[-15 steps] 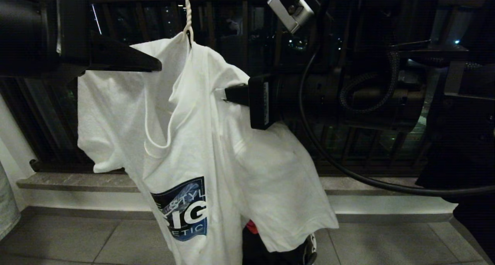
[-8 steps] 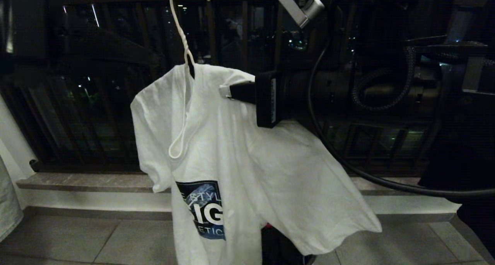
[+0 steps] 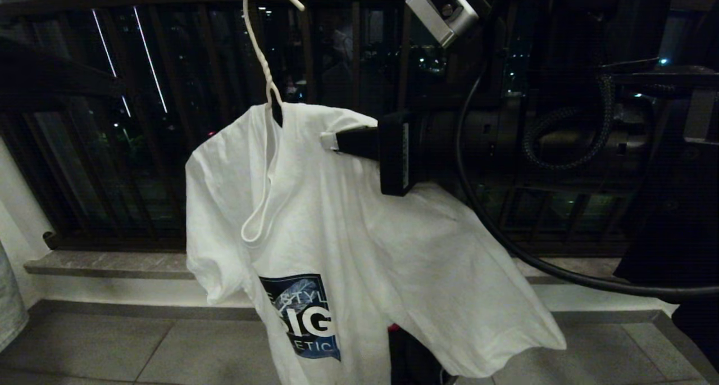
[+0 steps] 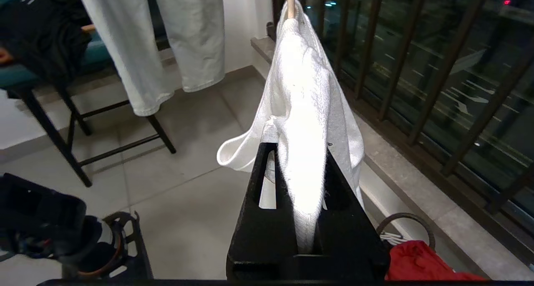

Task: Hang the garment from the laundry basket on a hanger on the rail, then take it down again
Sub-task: Hang the clothes on the clothes rack, then hang the clothes rack on the clothesline

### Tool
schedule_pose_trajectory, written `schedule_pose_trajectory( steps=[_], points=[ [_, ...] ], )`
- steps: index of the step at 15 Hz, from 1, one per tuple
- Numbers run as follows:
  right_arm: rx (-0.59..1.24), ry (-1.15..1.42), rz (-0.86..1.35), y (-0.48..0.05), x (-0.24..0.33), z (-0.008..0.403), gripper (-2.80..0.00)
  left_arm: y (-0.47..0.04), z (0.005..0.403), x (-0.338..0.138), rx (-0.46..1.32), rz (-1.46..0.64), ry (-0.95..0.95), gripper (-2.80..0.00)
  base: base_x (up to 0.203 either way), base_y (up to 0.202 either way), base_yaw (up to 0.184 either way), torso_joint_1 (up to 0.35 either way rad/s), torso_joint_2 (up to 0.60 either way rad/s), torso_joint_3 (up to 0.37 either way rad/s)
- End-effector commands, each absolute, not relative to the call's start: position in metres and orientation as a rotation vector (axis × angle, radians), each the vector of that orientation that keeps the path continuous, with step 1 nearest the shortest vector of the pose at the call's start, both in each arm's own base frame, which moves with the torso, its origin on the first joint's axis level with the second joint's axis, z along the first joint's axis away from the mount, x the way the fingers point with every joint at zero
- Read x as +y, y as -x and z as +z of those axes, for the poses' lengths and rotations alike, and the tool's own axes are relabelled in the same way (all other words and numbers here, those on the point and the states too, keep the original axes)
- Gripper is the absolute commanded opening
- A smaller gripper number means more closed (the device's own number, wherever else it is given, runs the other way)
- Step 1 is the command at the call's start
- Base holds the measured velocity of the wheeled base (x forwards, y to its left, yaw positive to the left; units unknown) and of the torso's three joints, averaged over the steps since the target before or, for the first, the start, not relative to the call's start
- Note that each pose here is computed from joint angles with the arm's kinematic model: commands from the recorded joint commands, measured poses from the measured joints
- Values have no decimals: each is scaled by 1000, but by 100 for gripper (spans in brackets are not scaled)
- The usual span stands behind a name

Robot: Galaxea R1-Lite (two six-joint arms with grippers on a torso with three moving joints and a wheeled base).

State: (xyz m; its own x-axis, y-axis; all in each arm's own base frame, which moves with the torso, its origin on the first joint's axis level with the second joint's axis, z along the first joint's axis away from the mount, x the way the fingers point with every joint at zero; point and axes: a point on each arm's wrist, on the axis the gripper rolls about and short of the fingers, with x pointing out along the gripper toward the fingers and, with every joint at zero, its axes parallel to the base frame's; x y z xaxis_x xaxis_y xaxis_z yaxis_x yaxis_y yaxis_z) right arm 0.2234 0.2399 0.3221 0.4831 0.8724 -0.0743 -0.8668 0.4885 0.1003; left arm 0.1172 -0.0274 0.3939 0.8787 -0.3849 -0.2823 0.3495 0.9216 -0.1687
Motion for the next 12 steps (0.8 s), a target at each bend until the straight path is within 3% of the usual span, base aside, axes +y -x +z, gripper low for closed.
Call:
schedule_pose_trajectory(
  steps=[1, 8, 12],
  points=[
    [121, -52, 1066, -224, 239, 322, -280, -132, 389, -23, 347, -340, 92, -280, 0, 0, 0, 0, 0, 0],
    [147, -53, 1126, -231, 230, 323, -280, -178, 374, 15, 331, -641, -95, -280, 0, 0, 0, 0, 0, 0],
    [142, -57, 1159, -231, 224, 326, -280, -199, 359, 29, 432, -882, -243, -280, 0, 0, 0, 0, 0, 0]
  ],
)
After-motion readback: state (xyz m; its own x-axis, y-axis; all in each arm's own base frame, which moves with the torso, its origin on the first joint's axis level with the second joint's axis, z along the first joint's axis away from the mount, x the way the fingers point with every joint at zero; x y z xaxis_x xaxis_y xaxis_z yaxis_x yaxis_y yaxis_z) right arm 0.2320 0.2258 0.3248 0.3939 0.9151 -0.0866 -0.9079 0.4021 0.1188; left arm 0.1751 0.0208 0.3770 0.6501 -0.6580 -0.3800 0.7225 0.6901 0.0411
